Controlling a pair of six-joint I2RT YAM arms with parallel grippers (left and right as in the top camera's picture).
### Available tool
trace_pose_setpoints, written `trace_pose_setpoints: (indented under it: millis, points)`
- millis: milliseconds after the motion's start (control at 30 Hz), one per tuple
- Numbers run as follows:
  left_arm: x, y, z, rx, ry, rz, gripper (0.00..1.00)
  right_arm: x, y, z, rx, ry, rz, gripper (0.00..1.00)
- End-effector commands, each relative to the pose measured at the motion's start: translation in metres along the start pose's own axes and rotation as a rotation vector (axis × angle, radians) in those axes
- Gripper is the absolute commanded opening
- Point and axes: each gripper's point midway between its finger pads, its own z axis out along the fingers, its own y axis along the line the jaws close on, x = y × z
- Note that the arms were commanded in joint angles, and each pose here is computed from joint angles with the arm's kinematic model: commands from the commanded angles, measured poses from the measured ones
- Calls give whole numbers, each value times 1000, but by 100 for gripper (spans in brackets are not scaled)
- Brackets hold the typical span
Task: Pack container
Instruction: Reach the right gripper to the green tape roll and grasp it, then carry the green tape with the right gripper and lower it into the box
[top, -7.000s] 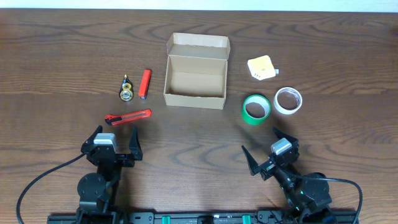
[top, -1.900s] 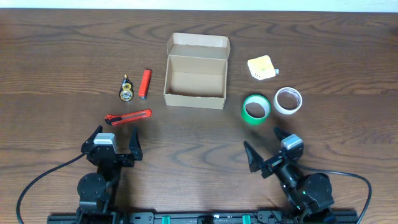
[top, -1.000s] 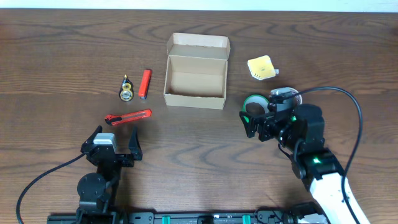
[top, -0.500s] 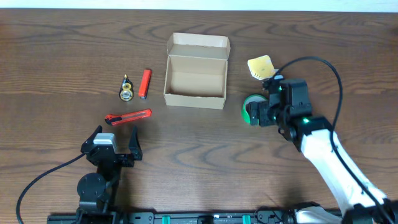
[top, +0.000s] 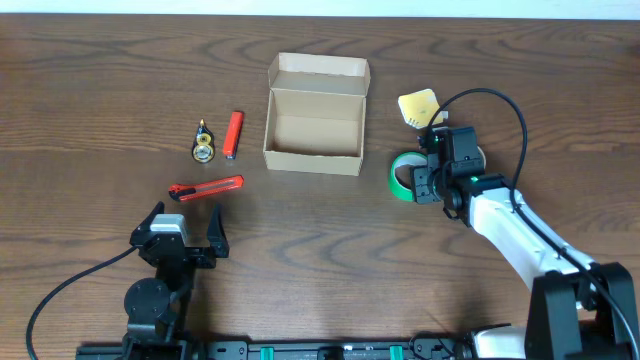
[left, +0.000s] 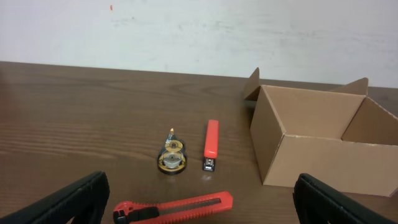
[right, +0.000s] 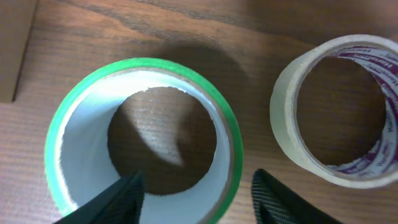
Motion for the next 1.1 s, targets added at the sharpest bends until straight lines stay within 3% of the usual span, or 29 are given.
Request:
trace_pose_setpoints:
  millis: [0,67,167,267,400,533,700,867,1067]
  points:
    - [19,5,3,-20,39,-3,95,-7,-5,4,20,-9,10,47]
    - [19,5,3,-20,40,-3,95,-9,-5,6,20,-15,10,37]
    - [19,5,3,-20,39,-3,95,-13,-5,5,20,-33,11,14]
    - [19,5,3,-20,39,-3,95,-17,-5,5,18,-47,12,2]
    - [19,5,3,-20,39,-3,95,-33,-3,-7,13,-54,13,1]
    - [19,5,3,-20,39,-3,95,-74,0,-40,7,-107,10,1]
    - [19,5,3,-20,39,-3,95,-152,21,-108,-40,-272,22,1]
    - [19,5,3,-20,39,-3,95,-207,75,-166,-190,-463,-27,1]
    - [19,5,3,-20,39,-3,95,-213,130,-160,-273,-496,-80,1]
